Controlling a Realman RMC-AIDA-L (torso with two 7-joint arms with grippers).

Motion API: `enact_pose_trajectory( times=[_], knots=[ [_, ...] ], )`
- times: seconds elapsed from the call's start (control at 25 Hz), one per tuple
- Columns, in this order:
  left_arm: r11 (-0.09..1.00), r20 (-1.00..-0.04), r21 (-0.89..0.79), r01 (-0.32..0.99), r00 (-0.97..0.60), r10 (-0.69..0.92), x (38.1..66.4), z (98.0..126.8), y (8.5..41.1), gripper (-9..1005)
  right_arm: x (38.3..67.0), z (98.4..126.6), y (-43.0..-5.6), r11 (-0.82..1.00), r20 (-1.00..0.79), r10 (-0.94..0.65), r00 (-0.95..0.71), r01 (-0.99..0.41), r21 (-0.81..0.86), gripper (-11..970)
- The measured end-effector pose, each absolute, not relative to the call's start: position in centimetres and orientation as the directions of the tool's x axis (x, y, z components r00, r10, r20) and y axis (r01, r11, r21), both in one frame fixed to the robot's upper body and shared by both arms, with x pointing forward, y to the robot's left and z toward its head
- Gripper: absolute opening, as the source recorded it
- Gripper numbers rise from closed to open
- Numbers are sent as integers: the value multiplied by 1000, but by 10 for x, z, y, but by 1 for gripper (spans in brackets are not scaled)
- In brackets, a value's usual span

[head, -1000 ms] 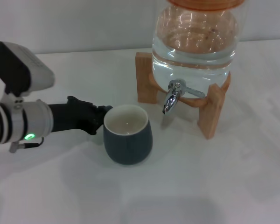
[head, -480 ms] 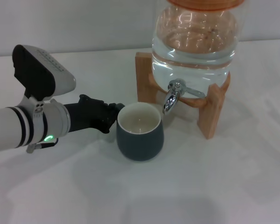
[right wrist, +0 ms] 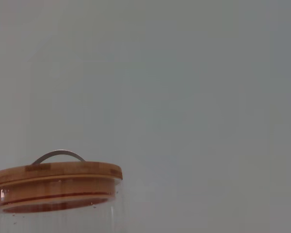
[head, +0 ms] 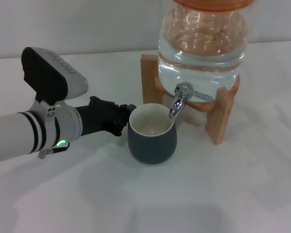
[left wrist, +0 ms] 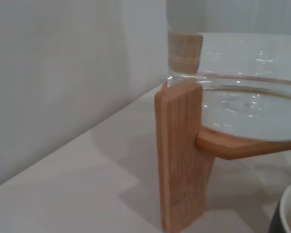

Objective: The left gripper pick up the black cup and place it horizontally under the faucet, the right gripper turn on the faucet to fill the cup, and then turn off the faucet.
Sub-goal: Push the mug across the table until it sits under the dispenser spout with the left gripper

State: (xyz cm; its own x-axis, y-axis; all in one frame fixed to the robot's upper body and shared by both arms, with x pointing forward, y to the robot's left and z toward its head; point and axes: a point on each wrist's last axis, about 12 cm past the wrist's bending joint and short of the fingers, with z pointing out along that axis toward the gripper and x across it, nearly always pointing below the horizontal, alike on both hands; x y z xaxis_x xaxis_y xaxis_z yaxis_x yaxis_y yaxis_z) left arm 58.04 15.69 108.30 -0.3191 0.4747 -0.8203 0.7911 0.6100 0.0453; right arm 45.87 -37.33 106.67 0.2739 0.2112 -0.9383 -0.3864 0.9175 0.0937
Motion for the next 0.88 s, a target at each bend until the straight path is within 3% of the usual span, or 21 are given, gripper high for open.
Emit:
enact_pose_trajectory(
  times=[0.88],
  knots=[
    [588,-794,-11,809,-365,486,593,1080,137,134,457,1067,-375,912,-939,221,265,-396,103,831]
  ],
)
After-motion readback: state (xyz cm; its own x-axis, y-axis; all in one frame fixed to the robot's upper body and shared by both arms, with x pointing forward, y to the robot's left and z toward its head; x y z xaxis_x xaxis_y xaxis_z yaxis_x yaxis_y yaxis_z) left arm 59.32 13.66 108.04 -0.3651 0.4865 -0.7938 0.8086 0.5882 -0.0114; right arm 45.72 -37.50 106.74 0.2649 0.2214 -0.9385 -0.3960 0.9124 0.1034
